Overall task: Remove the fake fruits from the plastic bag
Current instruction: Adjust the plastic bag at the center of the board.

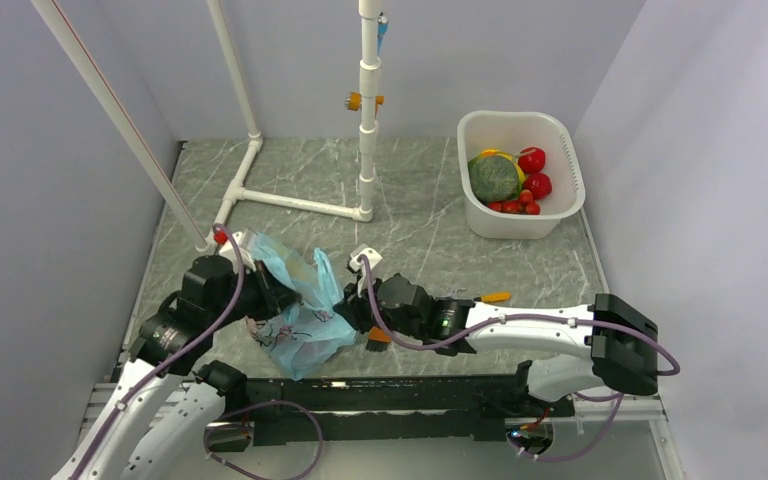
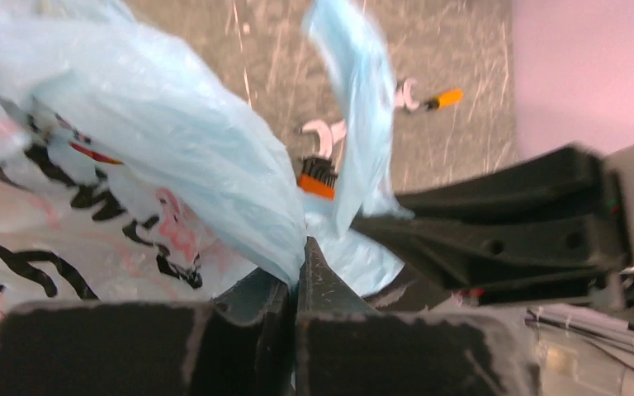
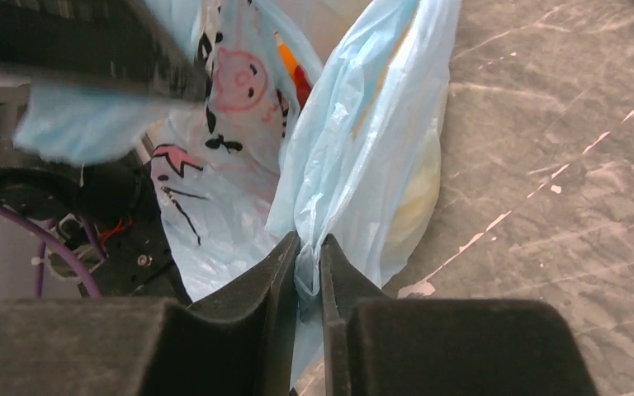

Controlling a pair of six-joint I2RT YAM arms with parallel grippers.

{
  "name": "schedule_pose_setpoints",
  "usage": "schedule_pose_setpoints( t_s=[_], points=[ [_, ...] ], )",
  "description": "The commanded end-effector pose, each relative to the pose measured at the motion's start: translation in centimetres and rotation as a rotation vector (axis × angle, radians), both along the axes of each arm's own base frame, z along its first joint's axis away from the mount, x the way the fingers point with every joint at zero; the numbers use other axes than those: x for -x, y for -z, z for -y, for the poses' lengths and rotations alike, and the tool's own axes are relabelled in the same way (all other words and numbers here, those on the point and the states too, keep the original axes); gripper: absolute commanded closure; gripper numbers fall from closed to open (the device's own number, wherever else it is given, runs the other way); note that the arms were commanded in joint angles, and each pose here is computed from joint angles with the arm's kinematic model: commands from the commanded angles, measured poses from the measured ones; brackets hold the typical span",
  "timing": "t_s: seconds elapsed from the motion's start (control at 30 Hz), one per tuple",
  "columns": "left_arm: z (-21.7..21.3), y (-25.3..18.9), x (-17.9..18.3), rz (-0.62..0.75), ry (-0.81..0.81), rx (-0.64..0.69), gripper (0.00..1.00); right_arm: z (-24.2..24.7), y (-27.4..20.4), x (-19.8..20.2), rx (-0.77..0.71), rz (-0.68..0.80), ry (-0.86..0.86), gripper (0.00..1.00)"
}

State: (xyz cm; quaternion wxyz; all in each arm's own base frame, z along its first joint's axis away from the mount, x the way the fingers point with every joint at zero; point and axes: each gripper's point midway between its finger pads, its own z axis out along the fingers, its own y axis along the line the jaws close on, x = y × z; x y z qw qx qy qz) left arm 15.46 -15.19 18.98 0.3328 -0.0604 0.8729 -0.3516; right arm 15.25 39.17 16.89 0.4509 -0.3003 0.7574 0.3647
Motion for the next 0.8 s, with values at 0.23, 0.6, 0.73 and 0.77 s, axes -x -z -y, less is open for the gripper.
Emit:
schedule_pose_setpoints(
  t_s=[0.23, 0.6, 0.73, 0.77],
  points=[
    [-7.7, -12.8, -7.4, 0.271, -0.454, -0.251, 1.0, 1.1, -6.8, -3.3, -0.038, 0.203, 0.117, 0.91],
    [-14.2, -20.6, -12.2, 0.305, -0.647, -0.289, 1.0, 3.0, -17.1, -16.1, -0.106, 0.265, 0.341, 1.0],
    [-14.2, -19.1, -11.5, 0.292, -0.632, -0.249, 1.0, 3.0, -19.3, -18.2, -0.089, 0.308, 0.372, 1.0],
    [-14.1, -18.2, -11.0, 0.275, -0.626, -0.239, 1.0, 2.9, -19.0, -18.1, -0.084, 0.307, 0.362, 1.0]
  ],
)
